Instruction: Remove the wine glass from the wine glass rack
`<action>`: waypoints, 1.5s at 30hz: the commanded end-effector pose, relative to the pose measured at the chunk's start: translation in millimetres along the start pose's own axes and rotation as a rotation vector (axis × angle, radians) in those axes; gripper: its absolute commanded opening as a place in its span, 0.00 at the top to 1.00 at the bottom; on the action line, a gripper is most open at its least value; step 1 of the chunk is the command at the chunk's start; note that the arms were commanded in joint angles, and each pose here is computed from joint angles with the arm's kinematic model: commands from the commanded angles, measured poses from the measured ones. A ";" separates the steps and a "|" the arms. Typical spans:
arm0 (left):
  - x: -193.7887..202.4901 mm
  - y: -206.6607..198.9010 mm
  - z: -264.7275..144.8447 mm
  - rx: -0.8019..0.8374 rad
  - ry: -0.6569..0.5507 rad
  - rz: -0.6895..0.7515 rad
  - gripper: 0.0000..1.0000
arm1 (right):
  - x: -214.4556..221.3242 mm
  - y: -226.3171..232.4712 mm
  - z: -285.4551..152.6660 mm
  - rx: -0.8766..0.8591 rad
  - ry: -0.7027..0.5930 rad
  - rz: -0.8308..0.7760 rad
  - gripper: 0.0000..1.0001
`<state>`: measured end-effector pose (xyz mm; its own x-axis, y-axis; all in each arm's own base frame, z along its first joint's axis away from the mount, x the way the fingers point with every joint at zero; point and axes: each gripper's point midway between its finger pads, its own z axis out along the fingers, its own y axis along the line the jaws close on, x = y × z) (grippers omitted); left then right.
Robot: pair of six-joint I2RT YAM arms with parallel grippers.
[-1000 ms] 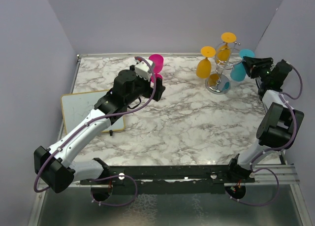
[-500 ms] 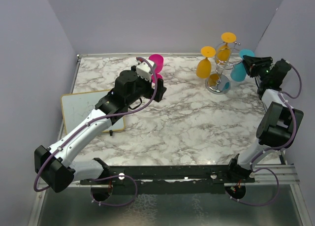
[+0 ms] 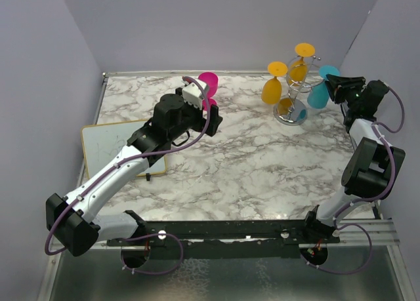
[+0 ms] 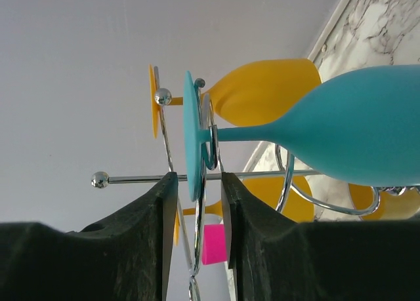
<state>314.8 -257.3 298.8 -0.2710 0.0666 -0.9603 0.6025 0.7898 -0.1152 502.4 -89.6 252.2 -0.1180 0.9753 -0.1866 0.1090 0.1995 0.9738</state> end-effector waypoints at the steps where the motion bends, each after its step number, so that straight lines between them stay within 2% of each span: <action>1: -9.3 -5.9 -2.6 0.020 -0.018 0.012 0.01 | -10.1 21.2 -1.5 -0.034 -0.039 -0.023 0.67; 19: -9.6 -8.3 -3.5 0.030 -0.020 0.014 0.01 | -15.0 28.6 -3.3 -0.041 -0.062 -0.012 0.78; 34: -8.6 -11.1 -2.9 0.042 -0.018 0.012 0.01 | -12.6 35.6 -7.7 -0.038 -0.051 0.020 0.98; 45: -9.0 -12.7 -3.1 0.049 -0.021 0.008 0.01 | -23.7 47.2 -8.4 -0.046 -0.072 0.033 0.99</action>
<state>311.4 -261.3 299.0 -0.2707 0.0695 -0.9601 0.6157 0.7792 -0.1171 504.3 -93.3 268.2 -0.0912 0.9863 -0.1374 0.1202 0.1479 0.9817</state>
